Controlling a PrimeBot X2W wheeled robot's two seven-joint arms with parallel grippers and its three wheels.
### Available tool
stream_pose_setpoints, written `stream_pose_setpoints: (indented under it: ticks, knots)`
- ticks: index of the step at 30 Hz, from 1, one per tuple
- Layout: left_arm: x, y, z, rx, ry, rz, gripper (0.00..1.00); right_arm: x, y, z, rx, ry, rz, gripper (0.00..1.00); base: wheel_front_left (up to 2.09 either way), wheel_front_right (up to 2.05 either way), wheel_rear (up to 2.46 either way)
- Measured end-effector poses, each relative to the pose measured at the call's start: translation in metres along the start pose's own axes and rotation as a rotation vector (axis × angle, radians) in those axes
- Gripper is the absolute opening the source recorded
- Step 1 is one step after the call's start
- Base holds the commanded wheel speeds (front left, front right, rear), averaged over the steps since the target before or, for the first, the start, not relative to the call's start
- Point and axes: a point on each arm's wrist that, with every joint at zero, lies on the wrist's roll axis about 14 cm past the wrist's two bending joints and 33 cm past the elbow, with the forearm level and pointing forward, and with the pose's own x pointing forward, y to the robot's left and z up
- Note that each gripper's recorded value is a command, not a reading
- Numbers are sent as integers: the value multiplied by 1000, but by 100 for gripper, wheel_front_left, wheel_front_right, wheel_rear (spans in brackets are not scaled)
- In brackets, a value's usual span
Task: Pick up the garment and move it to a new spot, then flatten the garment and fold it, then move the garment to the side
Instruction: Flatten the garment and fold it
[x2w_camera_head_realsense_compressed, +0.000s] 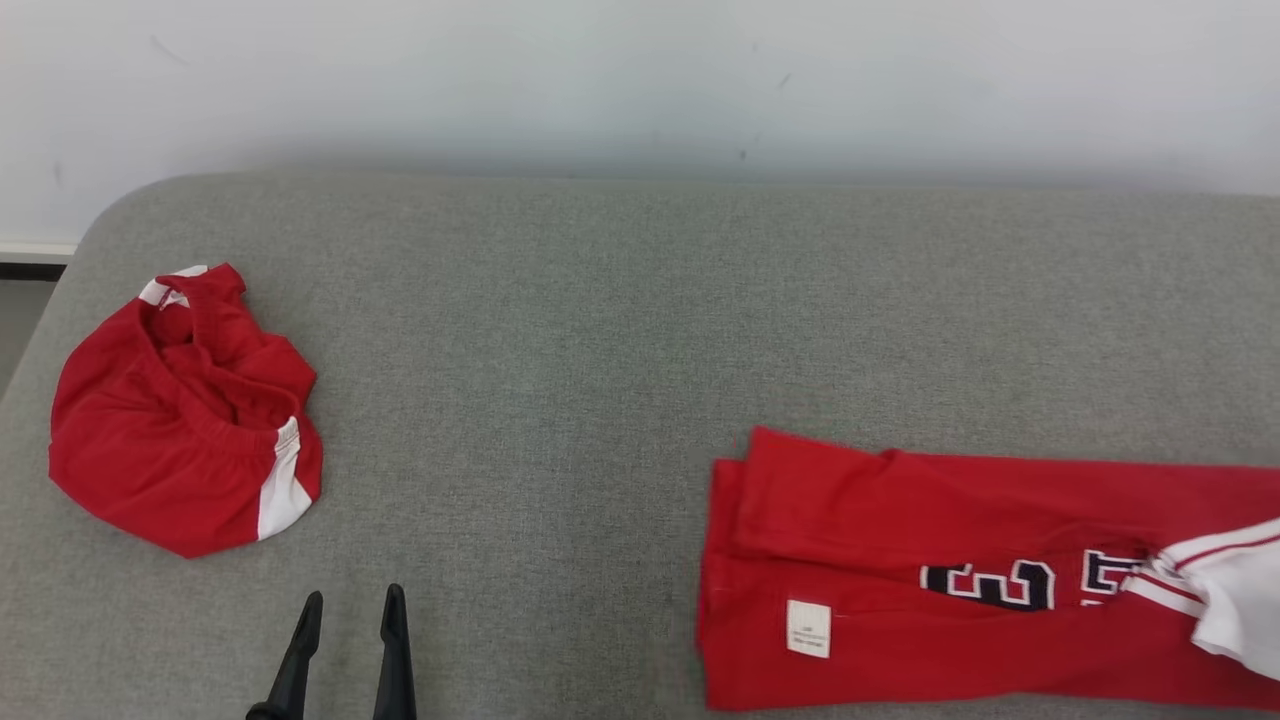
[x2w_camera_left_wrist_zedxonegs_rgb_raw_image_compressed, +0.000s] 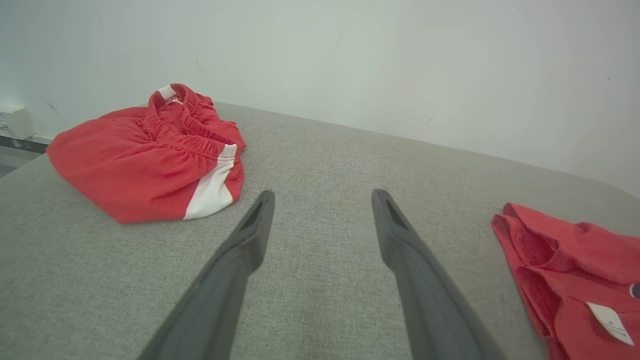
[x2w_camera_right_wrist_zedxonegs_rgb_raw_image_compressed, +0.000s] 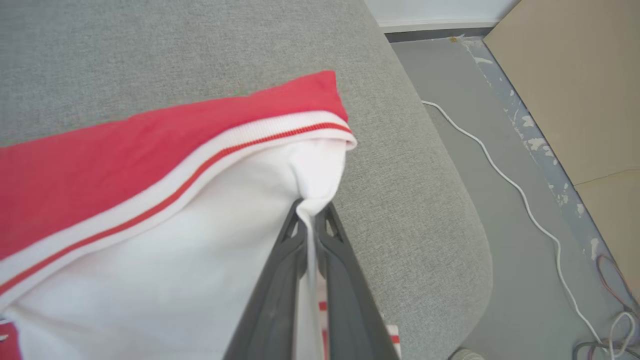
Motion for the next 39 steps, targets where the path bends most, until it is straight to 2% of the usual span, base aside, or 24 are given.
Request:
stream_pose_setpoints:
  ticks: [5,8,12,17,23,34,39]
  knots:
    - [1,-3,1,-3,-3,-7,100,-11,-15,-4,-26,10,-41,0,0,0,0]
    - [1,-5,1,-10,-4,-12,100,-20,-6,5,-41,-17,-14,0,0,0,0]
    - [-2,-9,-3,-14,7,-22,100,-40,39,21,-87,-65,104,0,0,0,0]
    - [-3,-13,1,-15,-4,-36,100,-72,99,30,-201,-101,262,0,0,0,0]
    - [-5,-16,1,-23,-7,-41,100,-94,172,20,-299,-91,462,0,0,0,0]
    - [-14,-5,0,-29,-4,1,100,-105,273,1,-385,-51,703,0,0,0,0]
    - [-20,2,5,-26,-18,22,100,-111,297,-7,-410,-37,761,0,0,0,0]
